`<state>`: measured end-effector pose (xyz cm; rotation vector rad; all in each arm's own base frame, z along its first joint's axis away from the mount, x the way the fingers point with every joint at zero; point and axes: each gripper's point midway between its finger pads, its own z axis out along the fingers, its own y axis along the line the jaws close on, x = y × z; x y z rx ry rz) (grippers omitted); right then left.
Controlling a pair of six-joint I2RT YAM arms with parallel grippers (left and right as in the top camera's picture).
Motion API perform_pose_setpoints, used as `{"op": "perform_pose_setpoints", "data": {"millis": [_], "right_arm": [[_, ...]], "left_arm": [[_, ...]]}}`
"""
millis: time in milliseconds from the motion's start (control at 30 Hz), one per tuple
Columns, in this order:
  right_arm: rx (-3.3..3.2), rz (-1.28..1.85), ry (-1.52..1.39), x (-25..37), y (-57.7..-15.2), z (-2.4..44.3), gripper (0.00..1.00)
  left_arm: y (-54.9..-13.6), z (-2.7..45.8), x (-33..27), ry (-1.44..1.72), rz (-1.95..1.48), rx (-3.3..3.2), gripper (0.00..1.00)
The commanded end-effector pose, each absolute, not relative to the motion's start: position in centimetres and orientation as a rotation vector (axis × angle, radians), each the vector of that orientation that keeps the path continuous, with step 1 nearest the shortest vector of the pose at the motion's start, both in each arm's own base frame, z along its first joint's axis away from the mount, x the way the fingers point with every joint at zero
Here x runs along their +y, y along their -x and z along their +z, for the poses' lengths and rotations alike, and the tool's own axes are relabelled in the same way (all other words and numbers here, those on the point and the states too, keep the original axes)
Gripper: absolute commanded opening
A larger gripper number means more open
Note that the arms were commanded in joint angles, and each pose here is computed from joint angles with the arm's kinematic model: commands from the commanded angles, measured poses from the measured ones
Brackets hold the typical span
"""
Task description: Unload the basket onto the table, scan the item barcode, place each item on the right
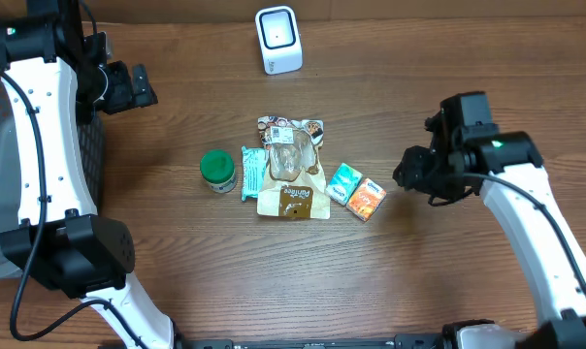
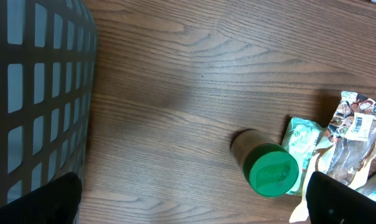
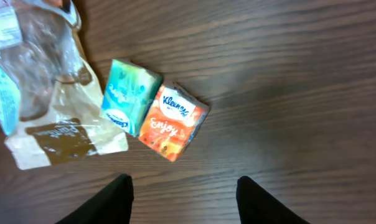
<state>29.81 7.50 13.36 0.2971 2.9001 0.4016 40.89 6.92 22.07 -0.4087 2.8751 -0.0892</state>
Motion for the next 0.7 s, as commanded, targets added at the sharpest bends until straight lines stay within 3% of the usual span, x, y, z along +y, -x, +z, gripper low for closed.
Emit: {"op": "perform_pose_setpoints", "data": {"millis": [0,333,467,567,667], "right_arm": [[2.939,0.436,-0.346,8.0,-30.4,12.0,0.58],[3.004,0.443,-0.528,8.3,-31.4,8.6,0.59],[3.012,0.463,-0.551,8.9,-31.7,8.0,0.56],[3.024,0.491,-0.401,10.4,-31.8,7.6,0.49],[3.058,0.553,-0.014,13.9,-30.8,6.8,0.47]], "left_arm": [[-40.6,23.2,7.1,0.373,-0.071,2.850,1.00],[-40.6,23.2,7.1,0.372,-0.071,2.851,0.99],[-40.6,23.2,7.1,0.372,-0.071,2.851,1.00],[-40.6,23.2,7.1,0.372,-0.071,2.851,1.00],[-40.6,23.2,7.1,0.372,-0.071,2.851,1.00]]}}
